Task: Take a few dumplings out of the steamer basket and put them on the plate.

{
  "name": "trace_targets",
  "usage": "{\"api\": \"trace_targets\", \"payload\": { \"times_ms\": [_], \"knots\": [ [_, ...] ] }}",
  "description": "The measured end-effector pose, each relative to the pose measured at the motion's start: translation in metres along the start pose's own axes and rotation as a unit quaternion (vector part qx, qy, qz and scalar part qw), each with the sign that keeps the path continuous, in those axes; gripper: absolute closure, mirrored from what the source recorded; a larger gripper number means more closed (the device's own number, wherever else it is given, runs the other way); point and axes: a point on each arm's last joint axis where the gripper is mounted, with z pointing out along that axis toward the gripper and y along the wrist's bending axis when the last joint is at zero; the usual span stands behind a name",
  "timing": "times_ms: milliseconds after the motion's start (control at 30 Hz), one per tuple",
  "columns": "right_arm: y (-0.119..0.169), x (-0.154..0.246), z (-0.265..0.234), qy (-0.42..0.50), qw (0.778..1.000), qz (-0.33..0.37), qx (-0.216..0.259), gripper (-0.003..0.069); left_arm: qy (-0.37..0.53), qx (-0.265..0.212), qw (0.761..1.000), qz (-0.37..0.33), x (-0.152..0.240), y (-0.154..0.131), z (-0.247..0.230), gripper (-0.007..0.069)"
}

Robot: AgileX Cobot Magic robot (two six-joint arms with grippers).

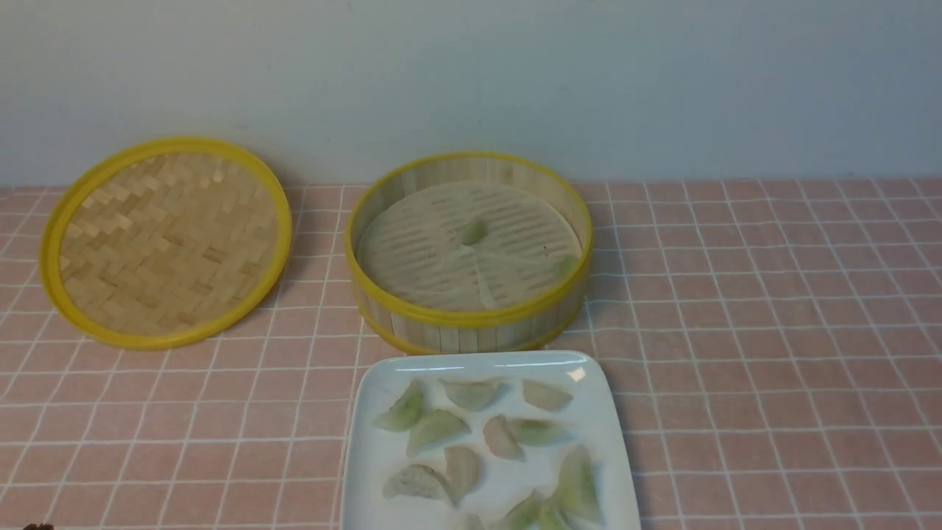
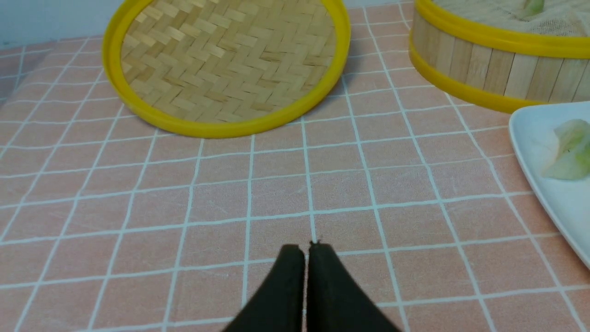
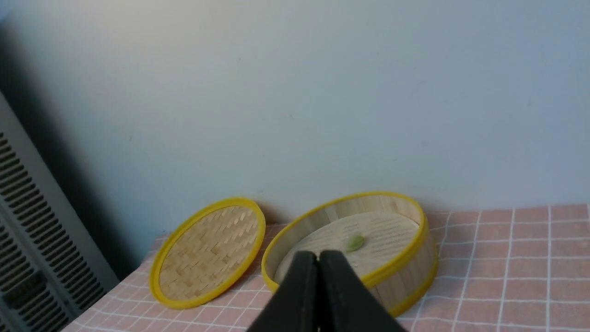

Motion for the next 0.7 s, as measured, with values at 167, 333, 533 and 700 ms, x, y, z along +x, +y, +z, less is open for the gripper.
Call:
{"api": "trace_targets", "payload": {
  "times_ms": [167,333,533,700],
  "knots": [
    [-0.003,0.004,0.002,-0.007,1.0,-0.023,0.009,0.0671,0.0,0.0,1.0,0.0,0.0,0.0,0.0,0.0631],
    [-0.001,-0.001,0.002,-0.034,0.998,-0.051,-0.001,0.0671,0.0,0.0,1.0,0.0,0.0,0.0,0.0,0.0631],
    [0.003,-0.001,0.004,-0.07,0.992,-0.103,-0.03,0.0671,0.0,0.0,1.0,0.0,0.0,0.0,0.0,0.0631],
    [0.008,0.003,0.006,-0.078,0.99,-0.098,-0.066,0.0671,0.0,0.0,1.0,0.0,0.0,0.0,0.0,0.0631]
  ]
}}
